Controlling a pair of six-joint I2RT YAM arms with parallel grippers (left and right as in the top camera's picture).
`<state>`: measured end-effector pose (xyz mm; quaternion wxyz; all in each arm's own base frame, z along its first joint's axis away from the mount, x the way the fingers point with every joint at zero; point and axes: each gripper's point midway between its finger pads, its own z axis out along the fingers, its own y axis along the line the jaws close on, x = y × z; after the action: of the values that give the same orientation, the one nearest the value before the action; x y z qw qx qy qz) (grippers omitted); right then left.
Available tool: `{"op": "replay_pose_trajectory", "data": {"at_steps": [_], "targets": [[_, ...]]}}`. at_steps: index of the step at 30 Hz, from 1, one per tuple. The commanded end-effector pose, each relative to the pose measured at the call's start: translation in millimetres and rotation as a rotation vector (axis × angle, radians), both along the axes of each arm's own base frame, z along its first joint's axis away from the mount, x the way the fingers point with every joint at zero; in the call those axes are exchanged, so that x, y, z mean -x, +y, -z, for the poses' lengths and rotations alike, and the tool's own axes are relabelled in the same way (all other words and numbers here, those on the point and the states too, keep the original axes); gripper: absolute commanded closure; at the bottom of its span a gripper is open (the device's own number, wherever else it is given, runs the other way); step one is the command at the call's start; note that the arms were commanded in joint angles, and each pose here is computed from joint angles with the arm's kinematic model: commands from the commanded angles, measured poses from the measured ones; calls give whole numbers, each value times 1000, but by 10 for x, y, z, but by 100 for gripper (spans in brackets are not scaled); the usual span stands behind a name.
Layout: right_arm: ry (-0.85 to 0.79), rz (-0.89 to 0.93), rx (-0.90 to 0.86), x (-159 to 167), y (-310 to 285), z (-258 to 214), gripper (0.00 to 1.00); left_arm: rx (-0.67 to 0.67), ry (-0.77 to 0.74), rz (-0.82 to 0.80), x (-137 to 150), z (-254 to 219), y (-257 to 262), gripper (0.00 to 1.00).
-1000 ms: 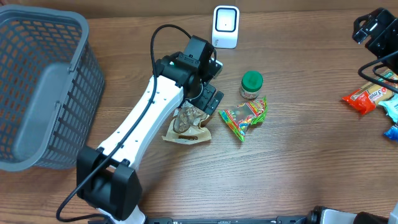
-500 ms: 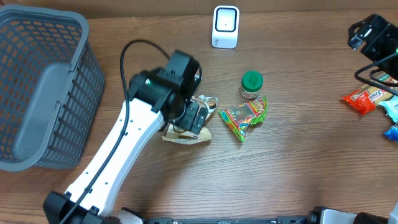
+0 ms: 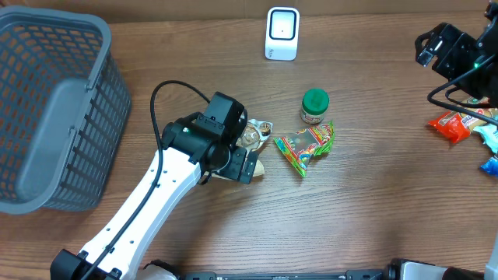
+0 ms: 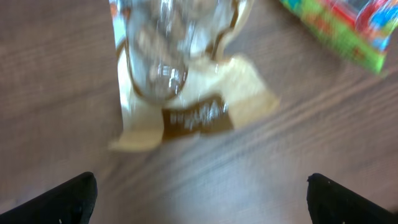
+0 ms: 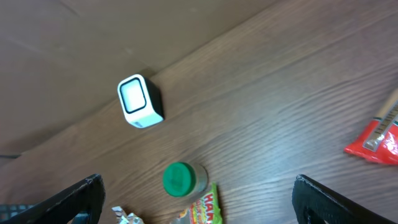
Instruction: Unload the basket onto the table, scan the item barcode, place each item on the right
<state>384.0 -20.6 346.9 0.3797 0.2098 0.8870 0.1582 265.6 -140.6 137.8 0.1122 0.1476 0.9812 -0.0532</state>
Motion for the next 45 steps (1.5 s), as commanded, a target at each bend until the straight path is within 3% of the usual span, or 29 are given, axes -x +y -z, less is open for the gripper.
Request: {"op": "replay_pose_trajectory", "data": {"at_steps": [1,6,14,19,24,31,38,45], "targets": [[-33,-40,-18,30,91,-95,4,-20,-15,38,-59,101,-9,0],[-29,-50,-17,42,103,-84,4,-31,15,26,-153,391,-57,0],[-32,-62,-13,42,114,-90,4,-80,-50,-172,-304,629,51,0],[-32,-62,-13,40,114,-89,4,-94,-90,-142,-238,837,-39,0],[-31,-62,-13,42,114,-86,4,-154,-126,-243,-88,1033,7,0],[-31,-63,-14,43,116,-86,4,-175,-112,-227,19,1118,18,0],[-18,-62,-16,66,119,-63,4,-249,-128,-87,129,1248,63,1],[-13,-62,-17,73,120,-55,4,-230,-136,-117,105,1231,54,0]]}}
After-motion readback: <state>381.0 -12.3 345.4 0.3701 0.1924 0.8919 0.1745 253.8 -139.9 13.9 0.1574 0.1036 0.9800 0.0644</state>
